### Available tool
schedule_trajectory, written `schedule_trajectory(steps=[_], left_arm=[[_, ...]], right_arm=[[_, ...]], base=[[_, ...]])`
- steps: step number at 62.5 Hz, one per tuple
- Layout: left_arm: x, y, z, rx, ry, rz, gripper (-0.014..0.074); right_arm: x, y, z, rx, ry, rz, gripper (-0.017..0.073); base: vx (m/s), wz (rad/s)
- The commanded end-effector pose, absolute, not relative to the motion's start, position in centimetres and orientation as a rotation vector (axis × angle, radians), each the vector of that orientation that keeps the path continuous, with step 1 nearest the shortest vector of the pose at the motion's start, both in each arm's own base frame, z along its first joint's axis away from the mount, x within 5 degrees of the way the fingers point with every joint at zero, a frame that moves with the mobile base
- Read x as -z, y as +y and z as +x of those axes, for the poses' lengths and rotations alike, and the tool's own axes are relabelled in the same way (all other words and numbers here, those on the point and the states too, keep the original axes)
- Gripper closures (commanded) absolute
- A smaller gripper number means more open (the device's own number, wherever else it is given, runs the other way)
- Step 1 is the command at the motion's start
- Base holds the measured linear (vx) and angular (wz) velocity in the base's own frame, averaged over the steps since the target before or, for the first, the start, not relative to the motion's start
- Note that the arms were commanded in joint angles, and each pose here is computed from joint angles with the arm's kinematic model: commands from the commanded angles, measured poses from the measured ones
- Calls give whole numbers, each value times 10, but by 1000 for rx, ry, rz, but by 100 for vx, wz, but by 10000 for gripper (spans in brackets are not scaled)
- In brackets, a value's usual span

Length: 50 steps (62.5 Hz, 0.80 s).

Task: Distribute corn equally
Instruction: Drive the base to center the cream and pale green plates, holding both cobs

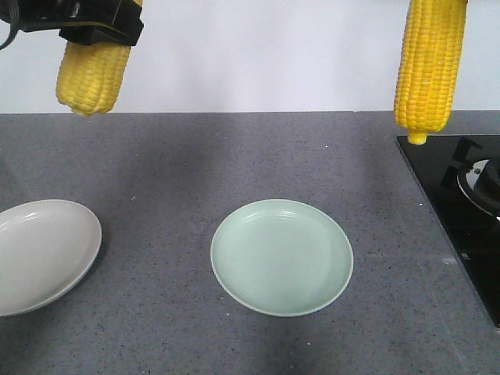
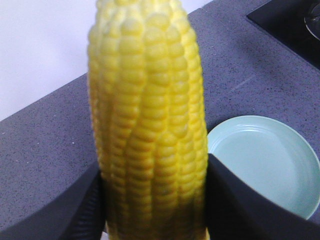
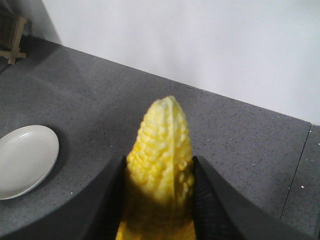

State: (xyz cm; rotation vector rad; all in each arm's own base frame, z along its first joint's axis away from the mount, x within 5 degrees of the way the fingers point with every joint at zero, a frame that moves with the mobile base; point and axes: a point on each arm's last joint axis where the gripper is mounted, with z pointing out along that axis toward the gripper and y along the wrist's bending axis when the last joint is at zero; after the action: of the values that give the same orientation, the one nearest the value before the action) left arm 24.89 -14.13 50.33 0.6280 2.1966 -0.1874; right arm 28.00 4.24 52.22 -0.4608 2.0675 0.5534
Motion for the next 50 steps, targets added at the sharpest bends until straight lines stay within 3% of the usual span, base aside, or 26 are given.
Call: schedule_trajectory(steps=[1,50], left_arm=[[-520,-135,237,213,2119,596,601],[-520,-135,237,213,2119,596,601]], right_arm=[[-536,44,266,-569,2009,-478,459],[-536,44,266,-569,2009,-478,459]], base=[[4,1],[2,1]])
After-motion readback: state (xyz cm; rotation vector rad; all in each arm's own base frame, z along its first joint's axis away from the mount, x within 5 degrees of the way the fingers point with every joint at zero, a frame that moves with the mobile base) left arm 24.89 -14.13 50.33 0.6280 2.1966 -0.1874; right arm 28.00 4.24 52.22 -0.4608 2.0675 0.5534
